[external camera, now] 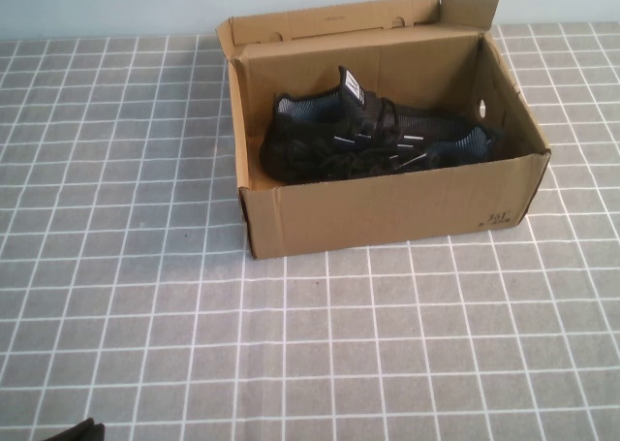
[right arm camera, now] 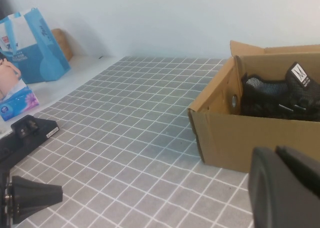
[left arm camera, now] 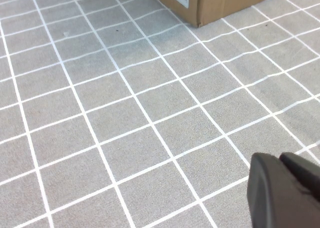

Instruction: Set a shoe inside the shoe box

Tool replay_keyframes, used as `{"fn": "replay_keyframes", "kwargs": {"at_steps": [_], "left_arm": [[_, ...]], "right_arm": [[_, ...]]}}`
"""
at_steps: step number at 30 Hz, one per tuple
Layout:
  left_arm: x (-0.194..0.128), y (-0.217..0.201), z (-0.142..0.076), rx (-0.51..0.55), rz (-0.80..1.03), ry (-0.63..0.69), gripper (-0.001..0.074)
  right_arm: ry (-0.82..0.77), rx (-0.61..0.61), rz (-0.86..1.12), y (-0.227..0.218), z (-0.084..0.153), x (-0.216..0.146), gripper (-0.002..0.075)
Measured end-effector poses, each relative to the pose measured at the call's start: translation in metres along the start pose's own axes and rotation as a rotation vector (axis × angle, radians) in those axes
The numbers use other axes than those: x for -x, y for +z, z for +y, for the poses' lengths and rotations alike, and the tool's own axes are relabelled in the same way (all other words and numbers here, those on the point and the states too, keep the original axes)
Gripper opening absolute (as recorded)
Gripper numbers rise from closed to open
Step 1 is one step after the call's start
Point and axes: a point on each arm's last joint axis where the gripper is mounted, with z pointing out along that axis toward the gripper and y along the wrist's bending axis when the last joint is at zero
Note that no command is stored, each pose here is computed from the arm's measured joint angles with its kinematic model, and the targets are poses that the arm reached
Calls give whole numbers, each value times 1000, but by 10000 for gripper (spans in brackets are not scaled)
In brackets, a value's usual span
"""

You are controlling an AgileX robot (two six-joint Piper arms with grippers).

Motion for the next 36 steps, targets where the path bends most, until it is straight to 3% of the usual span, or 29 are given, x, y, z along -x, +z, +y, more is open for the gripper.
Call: {"fn": "replay_keyframes", "kwargs": {"at_steps": [8, 12, 17, 20, 26, 36], "left_arm": [[0, 0, 0, 0, 0, 0, -1], [0, 0, 0, 0, 1, 0, -1], [0, 0, 0, 0, 2, 0, -1], [0, 0, 0, 0, 2, 0, -1], [0, 0, 0, 1, 2, 4, -1], [0, 0, 0, 2, 5, 8, -1]], "right_arm": [[-69, -36, -21, -3, -3, -1, -16], [-168, -216, -31, 1, -21, -12, -16], [-141, -486, -90, 3, -57, -49, -16], [-148, -582, -180, -4, -69, -71, -16], [-172, -608, -269, -12, -76, -96, -16], [-187, -607, -248, -11, -76, -98, -16]]}}
